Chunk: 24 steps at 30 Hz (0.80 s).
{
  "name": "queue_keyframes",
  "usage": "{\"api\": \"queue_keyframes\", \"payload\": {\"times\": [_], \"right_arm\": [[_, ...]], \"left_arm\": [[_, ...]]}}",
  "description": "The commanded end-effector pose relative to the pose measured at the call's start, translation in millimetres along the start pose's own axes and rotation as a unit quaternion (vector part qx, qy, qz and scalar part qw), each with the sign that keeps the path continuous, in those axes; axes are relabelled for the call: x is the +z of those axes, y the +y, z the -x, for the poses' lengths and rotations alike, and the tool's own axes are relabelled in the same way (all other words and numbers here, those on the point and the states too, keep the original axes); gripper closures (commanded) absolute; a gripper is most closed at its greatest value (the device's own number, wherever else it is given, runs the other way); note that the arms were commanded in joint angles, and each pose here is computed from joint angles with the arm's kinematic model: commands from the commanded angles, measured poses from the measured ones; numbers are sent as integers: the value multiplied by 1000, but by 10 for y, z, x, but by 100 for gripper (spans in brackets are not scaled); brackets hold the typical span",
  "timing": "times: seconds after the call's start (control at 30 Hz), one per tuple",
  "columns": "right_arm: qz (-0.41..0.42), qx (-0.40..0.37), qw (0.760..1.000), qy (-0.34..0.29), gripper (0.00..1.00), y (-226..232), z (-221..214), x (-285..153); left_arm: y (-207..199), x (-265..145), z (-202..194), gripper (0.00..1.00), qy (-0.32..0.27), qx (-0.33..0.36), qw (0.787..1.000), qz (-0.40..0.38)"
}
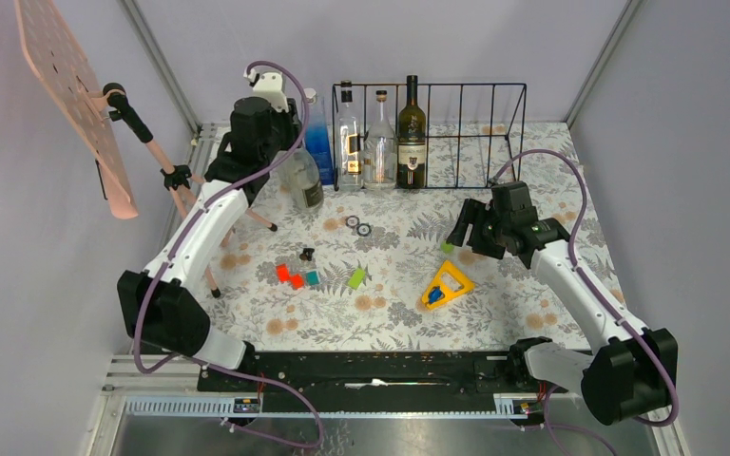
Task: Take the wine bottle off the wine rack
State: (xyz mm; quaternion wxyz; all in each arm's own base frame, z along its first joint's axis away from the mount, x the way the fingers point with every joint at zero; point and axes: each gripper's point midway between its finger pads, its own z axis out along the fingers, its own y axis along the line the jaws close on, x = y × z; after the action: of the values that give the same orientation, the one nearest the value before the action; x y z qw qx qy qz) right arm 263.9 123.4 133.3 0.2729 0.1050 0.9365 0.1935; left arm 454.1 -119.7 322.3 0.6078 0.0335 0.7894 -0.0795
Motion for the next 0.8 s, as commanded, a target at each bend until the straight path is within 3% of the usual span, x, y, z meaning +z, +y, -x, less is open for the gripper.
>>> {"api": "queue_keyframes", "payload": {"times": [0.0, 0.53, 0.7, 0.77], "right_arm": [[13, -14, 1000, -9, 24, 76, 77, -25], [9, -26, 1000, 0, 24, 67, 66, -55], [10, -26, 1000, 9, 24, 54, 15, -36], [12, -25, 1000, 10, 24, 61, 8, -40]], "left_arm": [[-149, -81, 1051, 100, -180, -31, 982, -40], [-159, 257, 813, 98, -191, -27, 980, -47], [-177, 315, 664, 70, -183, -26, 981, -54], [-173, 340, 606, 65, -177, -25, 982, -55]]}}
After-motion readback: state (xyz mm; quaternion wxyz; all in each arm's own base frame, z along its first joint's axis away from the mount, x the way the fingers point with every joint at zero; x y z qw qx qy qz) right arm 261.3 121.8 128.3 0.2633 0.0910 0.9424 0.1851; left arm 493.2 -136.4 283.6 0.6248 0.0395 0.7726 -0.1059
